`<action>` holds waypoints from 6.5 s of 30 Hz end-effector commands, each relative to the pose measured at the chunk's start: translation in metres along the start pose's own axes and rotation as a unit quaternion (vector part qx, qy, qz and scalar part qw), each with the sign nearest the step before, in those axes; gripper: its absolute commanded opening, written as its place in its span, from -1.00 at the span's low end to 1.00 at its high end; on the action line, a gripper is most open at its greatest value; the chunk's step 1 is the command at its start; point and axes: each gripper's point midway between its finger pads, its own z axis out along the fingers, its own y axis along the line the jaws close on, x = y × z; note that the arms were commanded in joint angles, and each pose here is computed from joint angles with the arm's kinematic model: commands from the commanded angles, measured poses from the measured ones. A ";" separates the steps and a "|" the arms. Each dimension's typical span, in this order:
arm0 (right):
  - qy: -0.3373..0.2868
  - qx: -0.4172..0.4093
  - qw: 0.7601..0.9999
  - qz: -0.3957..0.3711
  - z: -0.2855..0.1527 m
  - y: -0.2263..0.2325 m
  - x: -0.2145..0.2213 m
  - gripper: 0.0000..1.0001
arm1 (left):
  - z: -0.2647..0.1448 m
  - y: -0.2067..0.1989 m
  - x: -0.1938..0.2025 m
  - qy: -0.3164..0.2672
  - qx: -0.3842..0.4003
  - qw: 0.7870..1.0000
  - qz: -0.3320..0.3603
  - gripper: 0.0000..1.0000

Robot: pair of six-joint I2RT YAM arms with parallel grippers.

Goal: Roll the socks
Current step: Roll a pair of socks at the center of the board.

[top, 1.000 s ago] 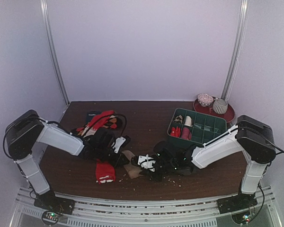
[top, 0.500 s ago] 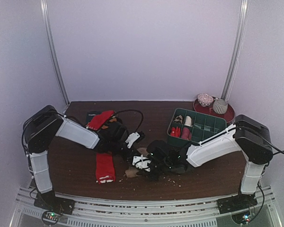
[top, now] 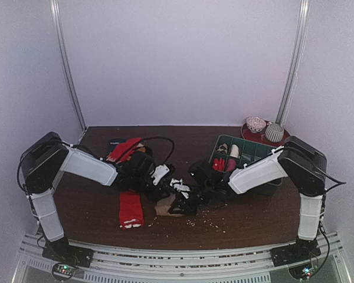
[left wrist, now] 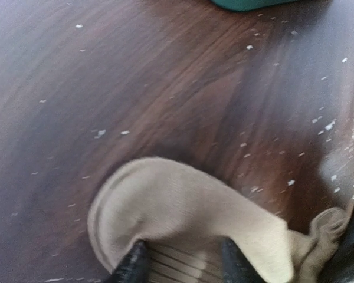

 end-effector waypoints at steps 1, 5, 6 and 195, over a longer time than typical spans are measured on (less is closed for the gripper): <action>0.253 0.003 0.944 0.211 -0.008 0.005 0.170 -0.83 | -0.019 0.029 -0.014 -0.012 -0.077 0.997 0.018 -0.08; 0.285 0.016 0.929 0.235 -0.013 0.002 0.183 -0.84 | -0.038 0.036 -0.031 -0.041 -0.104 0.993 0.028 0.04; 0.289 0.019 0.927 0.237 -0.013 0.002 0.184 -0.84 | -0.044 0.037 -0.034 -0.049 -0.111 0.992 0.029 0.06; 0.269 0.040 0.877 0.396 -0.017 -0.021 0.211 -0.89 | -0.082 -0.054 -0.027 -0.175 0.123 0.975 0.067 0.27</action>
